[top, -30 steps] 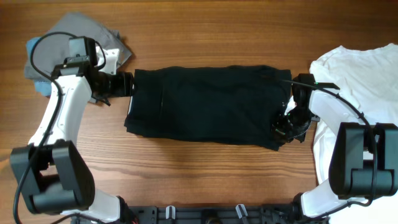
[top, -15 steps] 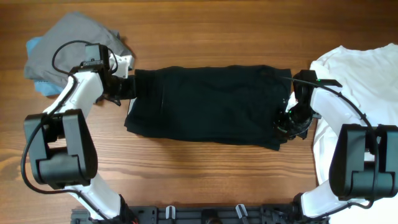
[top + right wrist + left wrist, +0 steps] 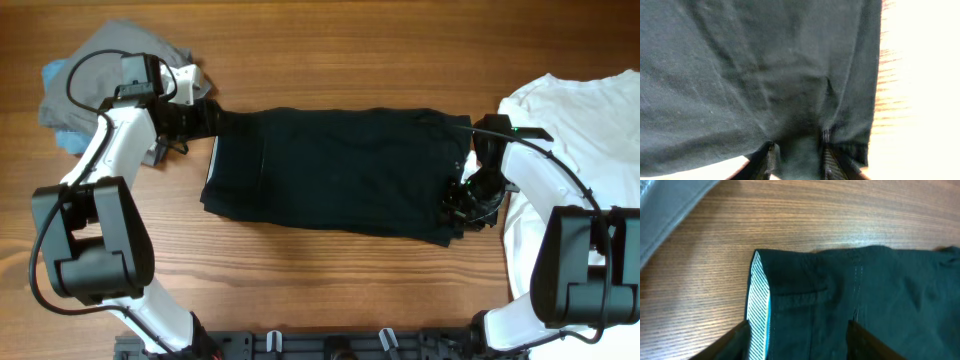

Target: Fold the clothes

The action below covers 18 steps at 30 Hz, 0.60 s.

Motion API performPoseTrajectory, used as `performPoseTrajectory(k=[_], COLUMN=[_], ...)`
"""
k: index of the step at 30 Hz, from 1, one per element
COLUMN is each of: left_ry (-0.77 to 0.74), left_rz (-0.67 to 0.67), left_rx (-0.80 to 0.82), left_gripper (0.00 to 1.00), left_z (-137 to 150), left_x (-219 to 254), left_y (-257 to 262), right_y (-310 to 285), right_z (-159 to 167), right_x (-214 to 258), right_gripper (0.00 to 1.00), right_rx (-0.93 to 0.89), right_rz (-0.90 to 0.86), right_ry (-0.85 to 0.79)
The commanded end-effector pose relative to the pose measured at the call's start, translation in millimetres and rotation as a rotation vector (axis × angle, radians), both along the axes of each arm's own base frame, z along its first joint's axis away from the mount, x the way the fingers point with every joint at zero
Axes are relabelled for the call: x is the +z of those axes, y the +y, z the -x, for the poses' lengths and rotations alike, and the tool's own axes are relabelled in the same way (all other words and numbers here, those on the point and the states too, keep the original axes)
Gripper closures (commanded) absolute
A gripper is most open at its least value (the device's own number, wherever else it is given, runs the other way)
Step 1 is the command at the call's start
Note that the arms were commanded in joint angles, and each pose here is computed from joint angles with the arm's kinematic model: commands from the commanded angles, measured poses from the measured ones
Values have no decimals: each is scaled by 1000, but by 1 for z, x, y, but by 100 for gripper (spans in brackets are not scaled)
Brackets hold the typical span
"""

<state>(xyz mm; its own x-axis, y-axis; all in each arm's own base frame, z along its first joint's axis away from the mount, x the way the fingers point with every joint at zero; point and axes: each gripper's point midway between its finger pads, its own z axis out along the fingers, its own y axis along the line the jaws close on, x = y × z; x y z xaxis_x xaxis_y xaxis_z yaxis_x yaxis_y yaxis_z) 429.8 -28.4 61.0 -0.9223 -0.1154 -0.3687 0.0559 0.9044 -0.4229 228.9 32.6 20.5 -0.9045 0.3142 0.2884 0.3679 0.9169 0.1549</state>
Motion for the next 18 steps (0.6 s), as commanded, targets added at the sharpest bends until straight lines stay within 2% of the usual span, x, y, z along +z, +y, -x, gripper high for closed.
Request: performPoseTrajectory(k=[1, 2, 3, 8, 10, 11, 13, 16, 18], left_ry=[-12, -8, 7, 39, 29, 26, 0, -81, -185], left_rz=[-41, -40, -38, 49, 50, 55, 66, 80, 89], left_rx=[-2, -2, -2, -34, -41, -46, -58, -25, 35], left_gripper=[34, 36, 43, 50, 59, 65, 94, 96, 96], left_z=[-5, -5, -4, -4, -8, -9, -14, -33, -56], left_x=[-4, -6, -12, -33, -37, -39, -35, -12, 23], left_y=[5, 5, 5, -9, -11, -14, -18, -12, 1], right_y=[-4, -4, -4, -4, -4, -4, -4, -5, -8], right_z=[-11, -12, -13, -17, -19, -19, -18, -16, -14], right_x=[6, 5, 5, 4, 4, 4, 4, 4, 4], right_gripper=[61, 61, 61, 62, 62, 65, 72, 82, 87], right_rx=[1, 1, 0, -3, -2, -2, 0, -1, 3], right_rz=[12, 12, 12, 14, 14, 14, 14, 20, 37], right_ry=[-55, -59, -63, -81, -87, -86, -83, -74, -66])
